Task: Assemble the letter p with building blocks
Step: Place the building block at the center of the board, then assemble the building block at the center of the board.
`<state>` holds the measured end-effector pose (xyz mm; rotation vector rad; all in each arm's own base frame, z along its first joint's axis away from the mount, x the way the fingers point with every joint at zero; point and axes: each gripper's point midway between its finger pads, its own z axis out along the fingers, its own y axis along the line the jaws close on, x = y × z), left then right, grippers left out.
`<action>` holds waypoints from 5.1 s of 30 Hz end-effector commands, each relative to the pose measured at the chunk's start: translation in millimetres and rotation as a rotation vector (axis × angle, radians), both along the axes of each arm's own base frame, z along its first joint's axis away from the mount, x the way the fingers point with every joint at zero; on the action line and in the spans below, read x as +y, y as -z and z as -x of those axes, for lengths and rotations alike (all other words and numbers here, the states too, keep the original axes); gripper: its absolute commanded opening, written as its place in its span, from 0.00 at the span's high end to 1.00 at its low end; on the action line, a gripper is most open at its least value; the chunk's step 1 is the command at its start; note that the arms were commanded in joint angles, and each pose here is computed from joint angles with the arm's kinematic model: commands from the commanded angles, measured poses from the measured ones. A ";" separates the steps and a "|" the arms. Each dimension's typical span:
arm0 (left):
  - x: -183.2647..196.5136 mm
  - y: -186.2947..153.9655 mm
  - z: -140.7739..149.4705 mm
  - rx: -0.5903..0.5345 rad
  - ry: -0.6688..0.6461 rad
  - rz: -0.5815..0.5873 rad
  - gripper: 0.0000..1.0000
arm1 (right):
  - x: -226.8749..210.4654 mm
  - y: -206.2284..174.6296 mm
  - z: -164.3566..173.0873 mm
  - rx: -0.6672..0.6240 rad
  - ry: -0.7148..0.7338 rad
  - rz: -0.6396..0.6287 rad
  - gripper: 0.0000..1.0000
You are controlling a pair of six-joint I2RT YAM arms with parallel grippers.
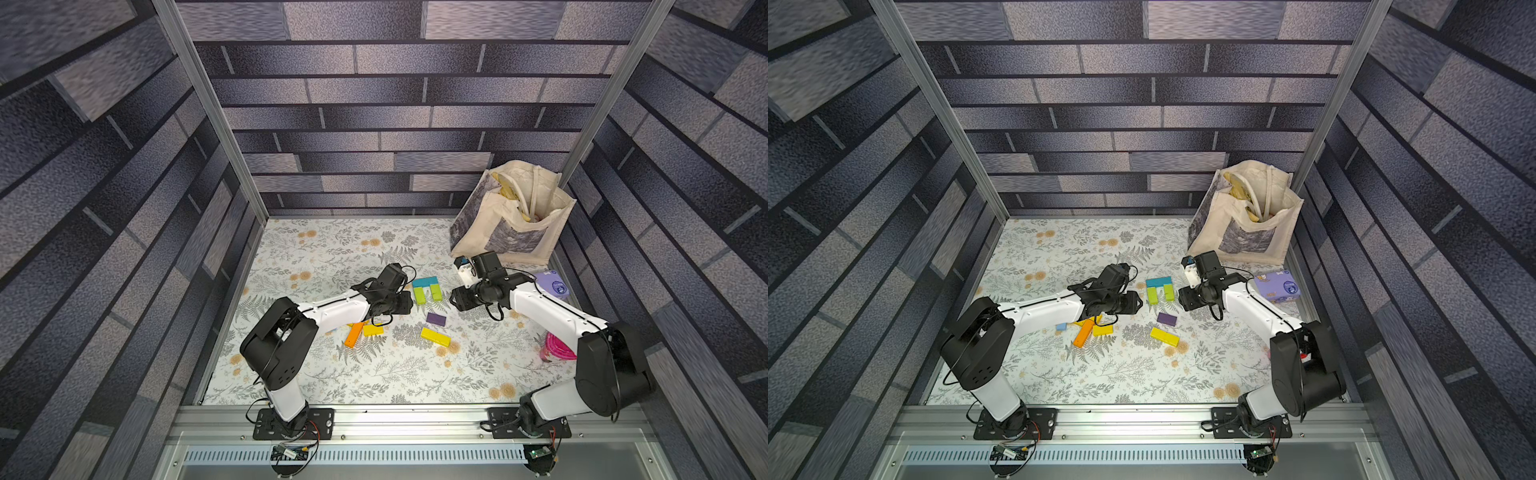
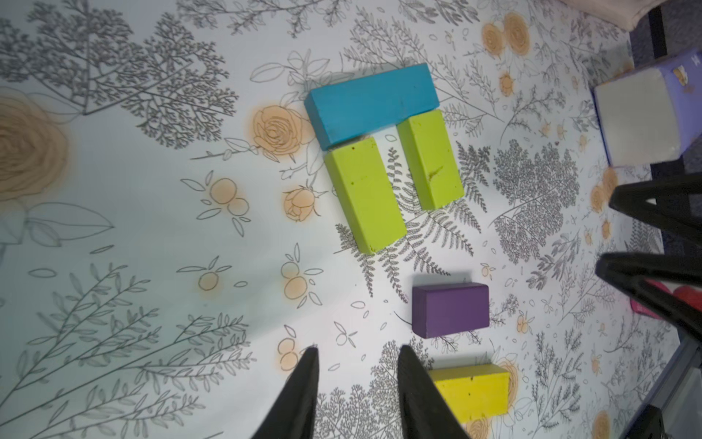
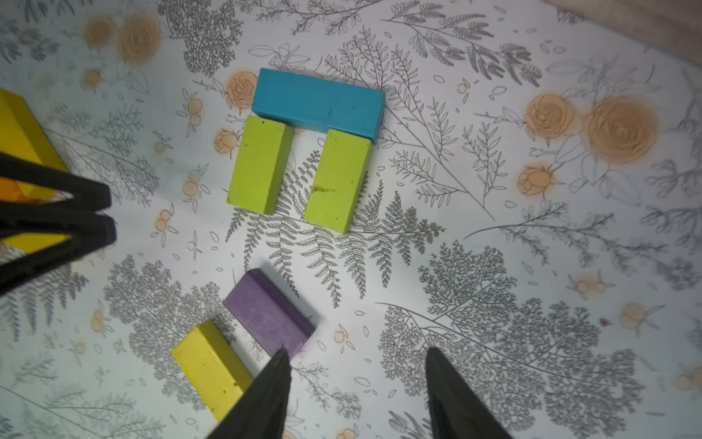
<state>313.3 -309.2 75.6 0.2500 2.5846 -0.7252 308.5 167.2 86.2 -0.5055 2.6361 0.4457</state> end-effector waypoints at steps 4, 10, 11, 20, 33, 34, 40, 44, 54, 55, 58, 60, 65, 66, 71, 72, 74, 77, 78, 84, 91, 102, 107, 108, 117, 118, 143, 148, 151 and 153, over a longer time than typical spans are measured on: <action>-14.9 2.8 7.4 -0.010 0.079 -0.020 0.85 | 20.4 25.0 36.4 0.223 0.191 -0.241 0.76; -30.4 17.7 17.3 0.033 0.139 -0.053 0.97 | 7.9 38.1 51.2 0.242 0.261 -0.226 1.00; -33.2 21.0 18.8 0.042 0.148 -0.059 0.98 | 6.3 40.3 52.3 0.246 0.273 -0.222 1.00; -52.0 34.2 17.8 0.078 0.136 -0.122 1.00 | 6.2 56.5 41.8 0.280 0.340 -0.206 1.00; -48.7 48.0 19.9 0.143 0.103 -0.199 1.00 | 14.2 75.5 35.9 0.331 0.338 -0.212 1.00; -50.8 47.6 21.1 0.144 0.113 -0.193 1.00 | 14.7 75.7 35.4 0.332 0.342 -0.218 1.00; -61.0 49.7 23.8 0.162 0.162 -0.175 1.00 | 20.8 79.0 32.7 0.355 0.360 -0.252 1.00; -66.3 49.0 25.2 0.166 0.185 -0.165 1.00 | 21.5 79.8 29.3 0.364 0.371 -0.244 1.00; -81.0 51.1 24.4 0.205 0.228 -0.154 1.00 | 17.1 84.5 18.0 0.371 0.408 -0.198 1.00; -81.7 52.3 23.7 0.210 0.227 -0.160 1.00 | 16.3 85.4 16.1 0.371 0.416 -0.194 1.00; -80.9 56.0 19.8 0.231 0.210 -0.178 1.00 | 14.9 87.5 11.5 0.378 0.431 -0.186 1.00; -81.9 56.9 17.9 0.236 0.204 -0.175 1.00 | 15.5 88.2 9.0 0.382 0.433 -0.183 1.00; -77.9 57.2 7.5 0.245 0.152 -0.171 1.00 | 15.6 92.5 5.2 0.393 0.444 -0.179 1.00; -76.7 58.0 5.8 0.251 0.141 -0.170 1.00 | 15.9 93.6 5.5 0.397 0.443 -0.177 1.00; -72.9 57.7 -6.0 0.258 0.094 -0.159 1.00 | 14.4 97.8 6.4 0.409 0.461 -0.171 1.00; -72.6 57.3 -7.6 0.258 0.089 -0.157 1.00 | 14.1 98.8 7.0 0.412 0.465 -0.170 1.00; -73.6 56.7 -9.8 0.258 0.088 -0.154 1.00 | 13.8 99.3 6.5 0.415 0.470 -0.172 1.00; -75.5 56.8 -12.0 0.260 0.090 -0.151 1.00 | 14.1 100.0 5.4 0.418 0.473 -0.170 1.00; -76.2 57.4 -11.8 0.263 0.091 -0.150 1.00 | 13.9 100.7 5.0 0.419 0.475 -0.168 1.00; -78.4 58.8 -12.3 0.268 0.096 -0.144 1.00 | 13.4 100.9 0.0 0.421 0.485 -0.165 1.00; -76.5 59.7 -15.7 0.271 0.083 -0.146 1.00 | 12.2 102.0 -1.4 0.426 0.494 -0.163 1.00; -71.9 58.7 -24.0 0.267 0.053 -0.152 1.00 | 11.2 103.1 -1.6 0.435 0.498 -0.159 1.00; -68.3 56.7 -24.8 0.261 0.045 -0.161 1.00 | 4.5 99.9 1.8 0.422 0.511 -0.139 1.00; -65.2 54.7 -25.5 0.252 0.035 -0.167 1.00 | 2.5 98.4 1.9 0.416 0.516 -0.136 1.00; -44.1 17.9 -33.0 0.111 -0.035 -0.177 0.81 | -12.0 68.9 0.3 0.318 0.503 -0.085 1.00; -42.6 13.2 -33.0 0.094 -0.037 -0.179 0.80 | -13.8 65.6 0.8 0.309 0.504 -0.079 1.00; -53.6 26.5 -6.6 0.137 0.037 -0.119 0.90 | -9.4 78.4 25.1 0.345 0.697 -0.309 1.00; -55.0 29.6 -5.3 0.149 0.040 -0.114 0.91 | -11.3 79.8 18.5 0.326 0.716 -0.302 1.00; -55.2 30.0 -4.9 0.158 0.040 -0.113 0.92 | -11.1 78.7 15.7 0.315 0.716 -0.303 1.00; -54.8 29.7 -4.2 0.162 0.040 -0.115 0.92 | -11.2 79.5 15.5 0.315 0.716 -0.304 1.00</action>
